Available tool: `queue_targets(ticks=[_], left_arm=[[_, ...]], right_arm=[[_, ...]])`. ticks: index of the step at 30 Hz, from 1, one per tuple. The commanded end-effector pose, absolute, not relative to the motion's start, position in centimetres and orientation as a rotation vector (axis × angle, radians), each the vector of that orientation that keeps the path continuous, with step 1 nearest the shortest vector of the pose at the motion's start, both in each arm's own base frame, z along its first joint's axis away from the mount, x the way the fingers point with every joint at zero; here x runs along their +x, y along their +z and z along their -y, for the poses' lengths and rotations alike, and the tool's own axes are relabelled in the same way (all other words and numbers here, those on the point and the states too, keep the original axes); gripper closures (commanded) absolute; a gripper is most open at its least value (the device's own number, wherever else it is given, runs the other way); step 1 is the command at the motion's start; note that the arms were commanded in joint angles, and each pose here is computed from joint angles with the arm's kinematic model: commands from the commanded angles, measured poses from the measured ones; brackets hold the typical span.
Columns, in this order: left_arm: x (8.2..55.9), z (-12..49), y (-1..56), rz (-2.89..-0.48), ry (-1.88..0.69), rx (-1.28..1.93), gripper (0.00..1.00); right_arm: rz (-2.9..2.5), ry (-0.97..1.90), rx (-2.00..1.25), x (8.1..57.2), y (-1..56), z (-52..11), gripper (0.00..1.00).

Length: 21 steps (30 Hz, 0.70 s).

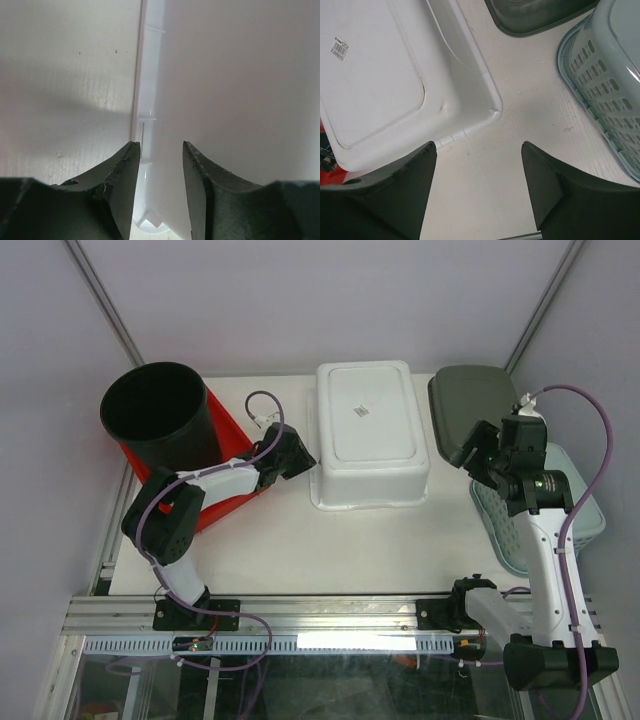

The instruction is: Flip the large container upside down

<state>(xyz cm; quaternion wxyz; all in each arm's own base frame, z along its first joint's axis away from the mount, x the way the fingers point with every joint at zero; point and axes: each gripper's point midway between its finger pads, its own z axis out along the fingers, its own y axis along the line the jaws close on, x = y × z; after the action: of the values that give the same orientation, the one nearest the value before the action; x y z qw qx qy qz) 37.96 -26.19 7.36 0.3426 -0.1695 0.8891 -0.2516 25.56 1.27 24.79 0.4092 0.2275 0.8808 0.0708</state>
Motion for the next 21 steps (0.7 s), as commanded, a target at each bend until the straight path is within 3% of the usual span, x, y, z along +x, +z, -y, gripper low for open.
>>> queue_targets(ticks=[1, 8, 21], left_arm=[[40.1, 28.0, 11.1, -2.206, -0.733, -0.357, 0.57], [40.6, 27.8, 12.4, -2.192, -0.694, -0.309, 0.45], [39.5, 25.3, 20.1, -2.074, -0.621, -0.197, 0.38]], right_arm=[[-2.165, 0.163, 0.537, 26.2, 26.3, -0.9, 0.28], [-2.22, 0.275, 0.455, 25.9, 25.0, -2.9, 0.27], [-2.324, 0.534, 0.364, 24.5, 20.8, -7.7, 0.27]])
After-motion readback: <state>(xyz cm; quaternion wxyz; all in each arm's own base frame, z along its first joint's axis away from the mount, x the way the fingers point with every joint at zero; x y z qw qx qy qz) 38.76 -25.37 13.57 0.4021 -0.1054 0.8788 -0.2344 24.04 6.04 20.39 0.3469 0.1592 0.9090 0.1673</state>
